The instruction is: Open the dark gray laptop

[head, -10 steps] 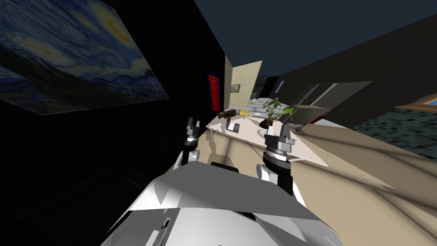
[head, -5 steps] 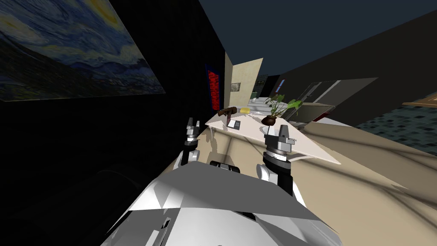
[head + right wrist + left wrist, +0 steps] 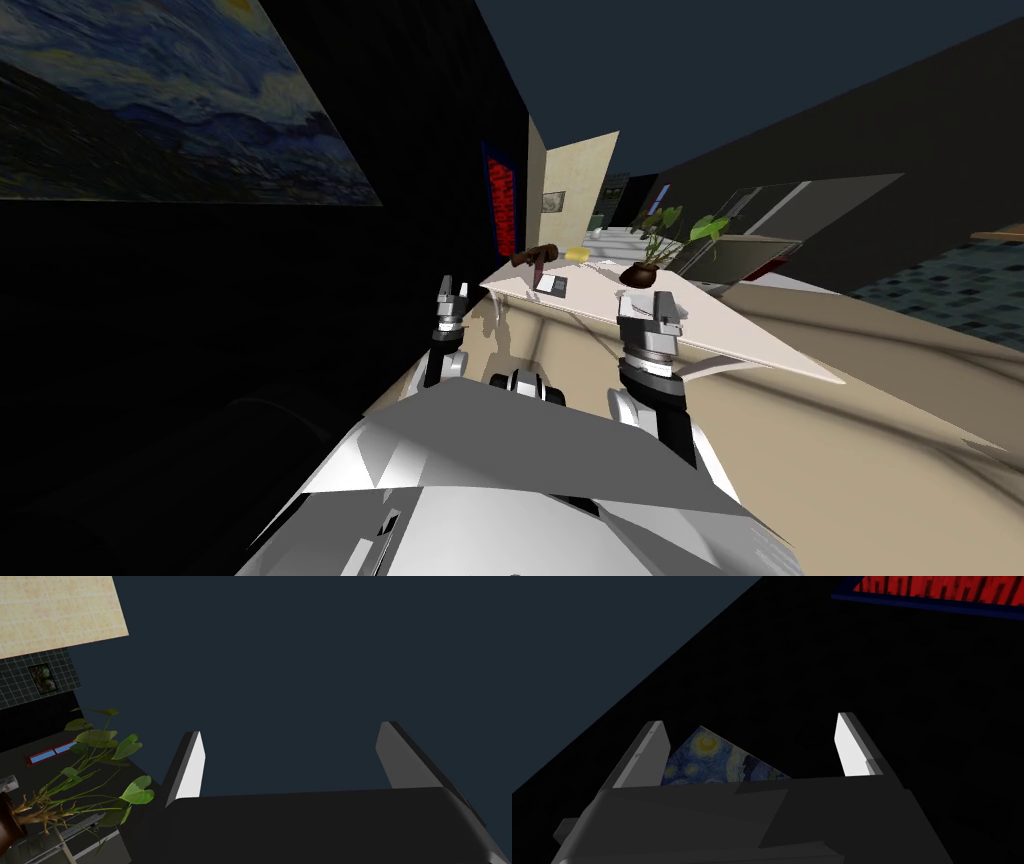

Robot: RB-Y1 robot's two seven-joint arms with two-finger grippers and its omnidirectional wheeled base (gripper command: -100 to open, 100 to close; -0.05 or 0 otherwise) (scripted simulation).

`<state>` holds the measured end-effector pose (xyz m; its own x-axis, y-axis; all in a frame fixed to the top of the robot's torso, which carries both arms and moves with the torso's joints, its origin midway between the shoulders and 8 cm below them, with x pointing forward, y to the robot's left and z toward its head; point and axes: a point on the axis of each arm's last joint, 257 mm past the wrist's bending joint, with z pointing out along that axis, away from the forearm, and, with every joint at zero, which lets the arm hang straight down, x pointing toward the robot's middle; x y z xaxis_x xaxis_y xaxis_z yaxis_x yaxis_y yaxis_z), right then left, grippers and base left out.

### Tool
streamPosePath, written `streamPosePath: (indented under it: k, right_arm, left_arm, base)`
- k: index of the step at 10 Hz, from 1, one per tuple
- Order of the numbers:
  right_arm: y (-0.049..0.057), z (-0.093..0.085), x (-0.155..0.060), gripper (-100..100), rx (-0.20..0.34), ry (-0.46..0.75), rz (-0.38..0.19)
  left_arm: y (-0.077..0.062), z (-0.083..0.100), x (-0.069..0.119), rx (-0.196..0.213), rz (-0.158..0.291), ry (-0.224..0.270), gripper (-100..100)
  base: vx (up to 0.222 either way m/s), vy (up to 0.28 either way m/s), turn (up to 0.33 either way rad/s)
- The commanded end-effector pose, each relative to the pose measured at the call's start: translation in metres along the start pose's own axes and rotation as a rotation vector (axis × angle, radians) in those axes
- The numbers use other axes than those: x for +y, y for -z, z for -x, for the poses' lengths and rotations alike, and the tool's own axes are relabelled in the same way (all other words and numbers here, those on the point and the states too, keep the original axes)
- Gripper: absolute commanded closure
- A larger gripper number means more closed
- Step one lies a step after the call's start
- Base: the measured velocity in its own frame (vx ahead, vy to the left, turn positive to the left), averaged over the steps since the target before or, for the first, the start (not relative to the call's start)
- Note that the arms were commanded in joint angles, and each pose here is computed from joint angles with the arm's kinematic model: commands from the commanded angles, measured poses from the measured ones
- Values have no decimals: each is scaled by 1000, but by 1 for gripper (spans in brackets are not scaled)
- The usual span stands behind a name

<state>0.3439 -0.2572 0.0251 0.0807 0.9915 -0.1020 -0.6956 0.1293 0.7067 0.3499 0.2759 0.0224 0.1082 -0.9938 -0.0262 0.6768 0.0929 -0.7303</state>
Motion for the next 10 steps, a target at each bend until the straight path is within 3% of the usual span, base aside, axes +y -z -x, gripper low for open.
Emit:
streamPosePath:
  k: [1,4,5,10]
  right_arm:
    - [2,-5,-11,-100,57,67,-35]
    - [8,-7,-34,-100,135,215,-112]
    - [8,-7,-34,-100,135,215,-112]
    - [24,3,-80,-100,252,513,-254]
  left_arm:
    - [0,0,0,0,0,0,0]
    - [0,0,0,0,0,0,0]
    - [0,0,0,0,0,0,0]
    - [0,0,0,0,0,0,0]
  base:
    - [42,51,16]
    - [74,99,28]
    - [67,79,6]
    - [87,122,32]
